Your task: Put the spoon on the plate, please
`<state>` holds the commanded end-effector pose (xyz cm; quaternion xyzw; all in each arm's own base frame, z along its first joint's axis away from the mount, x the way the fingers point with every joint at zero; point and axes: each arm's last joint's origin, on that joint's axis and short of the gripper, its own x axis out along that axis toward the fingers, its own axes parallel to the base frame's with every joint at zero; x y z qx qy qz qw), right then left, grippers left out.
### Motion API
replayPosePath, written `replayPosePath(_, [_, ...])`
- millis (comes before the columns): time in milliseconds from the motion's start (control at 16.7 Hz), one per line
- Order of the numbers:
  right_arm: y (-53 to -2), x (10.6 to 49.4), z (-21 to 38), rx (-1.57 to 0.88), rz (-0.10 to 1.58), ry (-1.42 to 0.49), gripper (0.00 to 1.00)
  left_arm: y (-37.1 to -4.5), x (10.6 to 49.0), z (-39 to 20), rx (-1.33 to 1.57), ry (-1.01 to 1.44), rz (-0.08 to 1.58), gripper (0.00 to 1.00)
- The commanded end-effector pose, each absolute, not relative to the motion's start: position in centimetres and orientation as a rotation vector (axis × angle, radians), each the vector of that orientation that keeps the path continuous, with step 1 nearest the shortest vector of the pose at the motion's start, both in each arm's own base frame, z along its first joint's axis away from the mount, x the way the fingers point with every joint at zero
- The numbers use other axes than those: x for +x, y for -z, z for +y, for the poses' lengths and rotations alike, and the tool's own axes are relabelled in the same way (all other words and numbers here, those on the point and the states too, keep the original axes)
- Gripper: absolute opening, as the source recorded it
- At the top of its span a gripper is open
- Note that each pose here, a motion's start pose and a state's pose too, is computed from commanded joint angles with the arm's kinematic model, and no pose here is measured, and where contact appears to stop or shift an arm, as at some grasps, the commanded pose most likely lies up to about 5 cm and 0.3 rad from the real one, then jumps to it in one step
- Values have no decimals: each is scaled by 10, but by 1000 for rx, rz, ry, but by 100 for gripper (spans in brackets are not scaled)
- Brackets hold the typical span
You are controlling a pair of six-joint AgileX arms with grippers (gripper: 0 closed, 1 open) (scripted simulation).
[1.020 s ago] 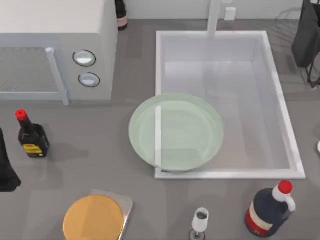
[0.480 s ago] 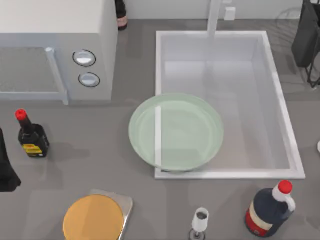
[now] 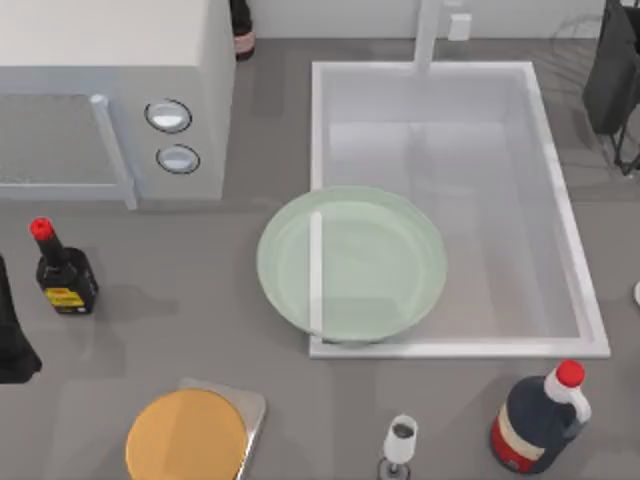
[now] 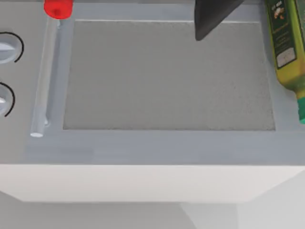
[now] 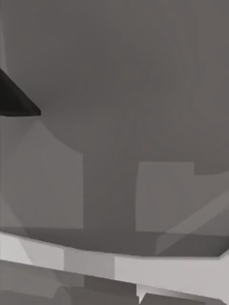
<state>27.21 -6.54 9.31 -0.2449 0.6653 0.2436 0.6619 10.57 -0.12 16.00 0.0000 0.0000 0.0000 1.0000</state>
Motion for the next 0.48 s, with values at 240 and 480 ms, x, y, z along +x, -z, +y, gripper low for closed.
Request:
replayPosePath(240, [-93,272,-65,-554,1504,-551,70,-160,106,-1,0,0,0,100])
replayPosePath(480, [-93,272,-65,-554,1504,-551,40,-160,106,-1,0,0,0,100])
